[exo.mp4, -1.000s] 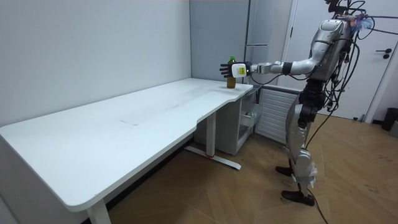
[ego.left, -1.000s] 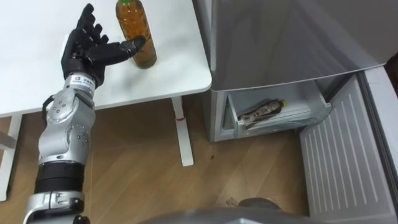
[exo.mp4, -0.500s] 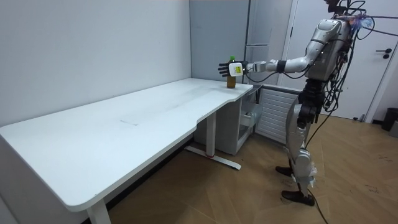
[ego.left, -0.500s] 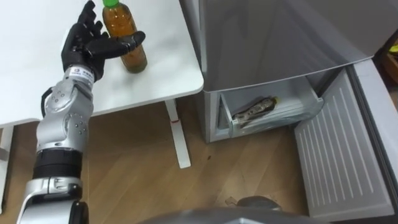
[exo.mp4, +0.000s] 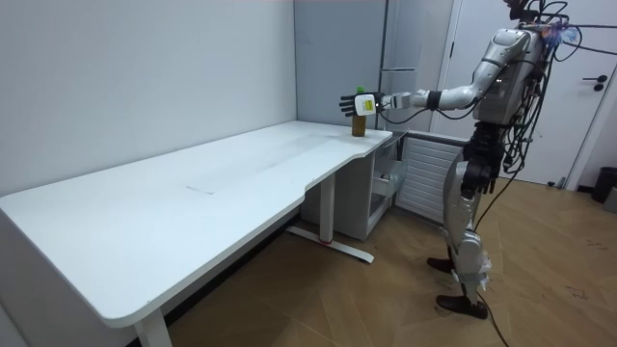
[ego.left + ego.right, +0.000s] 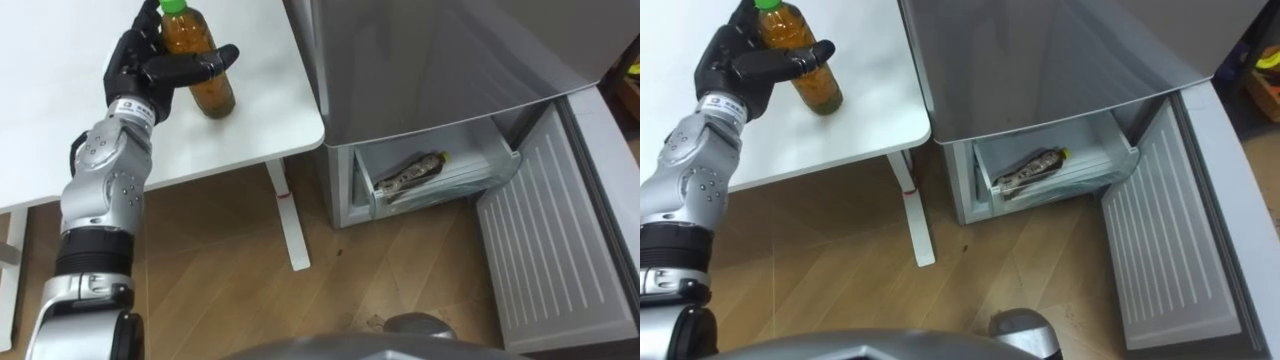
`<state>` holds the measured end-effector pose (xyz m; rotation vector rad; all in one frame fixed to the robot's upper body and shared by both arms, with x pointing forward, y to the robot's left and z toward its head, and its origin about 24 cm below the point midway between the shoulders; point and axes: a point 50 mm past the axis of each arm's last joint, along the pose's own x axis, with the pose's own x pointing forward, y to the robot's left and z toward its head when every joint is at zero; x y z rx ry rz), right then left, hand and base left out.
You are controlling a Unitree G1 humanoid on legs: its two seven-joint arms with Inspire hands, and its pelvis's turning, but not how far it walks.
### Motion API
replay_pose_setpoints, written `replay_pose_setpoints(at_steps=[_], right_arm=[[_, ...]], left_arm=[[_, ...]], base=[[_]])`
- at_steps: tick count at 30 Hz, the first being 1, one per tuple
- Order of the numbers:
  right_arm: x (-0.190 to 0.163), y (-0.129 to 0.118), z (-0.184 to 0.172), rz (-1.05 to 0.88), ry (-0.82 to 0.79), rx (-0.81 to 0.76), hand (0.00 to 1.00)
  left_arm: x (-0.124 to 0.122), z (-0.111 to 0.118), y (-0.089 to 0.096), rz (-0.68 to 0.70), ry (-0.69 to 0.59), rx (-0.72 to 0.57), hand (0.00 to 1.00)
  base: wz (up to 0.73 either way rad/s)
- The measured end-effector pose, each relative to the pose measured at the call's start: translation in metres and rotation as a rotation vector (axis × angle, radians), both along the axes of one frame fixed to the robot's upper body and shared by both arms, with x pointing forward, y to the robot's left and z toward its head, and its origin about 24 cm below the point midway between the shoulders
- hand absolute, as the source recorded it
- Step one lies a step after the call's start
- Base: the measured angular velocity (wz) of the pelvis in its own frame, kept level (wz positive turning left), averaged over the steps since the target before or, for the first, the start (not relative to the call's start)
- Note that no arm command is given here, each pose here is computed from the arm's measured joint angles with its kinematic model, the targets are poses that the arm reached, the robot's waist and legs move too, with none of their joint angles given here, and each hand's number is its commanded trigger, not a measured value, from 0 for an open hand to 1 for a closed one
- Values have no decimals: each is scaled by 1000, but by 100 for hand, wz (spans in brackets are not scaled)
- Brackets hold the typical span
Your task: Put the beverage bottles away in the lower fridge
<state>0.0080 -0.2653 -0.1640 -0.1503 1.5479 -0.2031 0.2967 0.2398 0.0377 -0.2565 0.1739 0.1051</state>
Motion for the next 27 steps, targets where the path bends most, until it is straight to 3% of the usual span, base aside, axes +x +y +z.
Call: replay_pose_setpoints(at_steps=[8,9,10,11,22,27], right_arm=[[-1,0,0,-3,1,-1,0],[-2,0,0,-4,2,-1,0],[-2,0,0,-4,3,-1,0],[-2,0,0,-4,4,-1,0],[-3,-1,0,-5,5,-3,0],[-3,-1,0,-4,3,-1,0]], left_arm=[[0,0,0,-8,-2,-1,0],[0,0,0,-8,-2,-1,7],[0,0,0,-8,-2,-1,76],[0,0,0,-8,-2,-1,98],[0,-2,-1,-18,6,-3,100],[-2,-10,-3,-36,67,7,100]], base=[[0],[0],[0],[0],[0],[-3]])
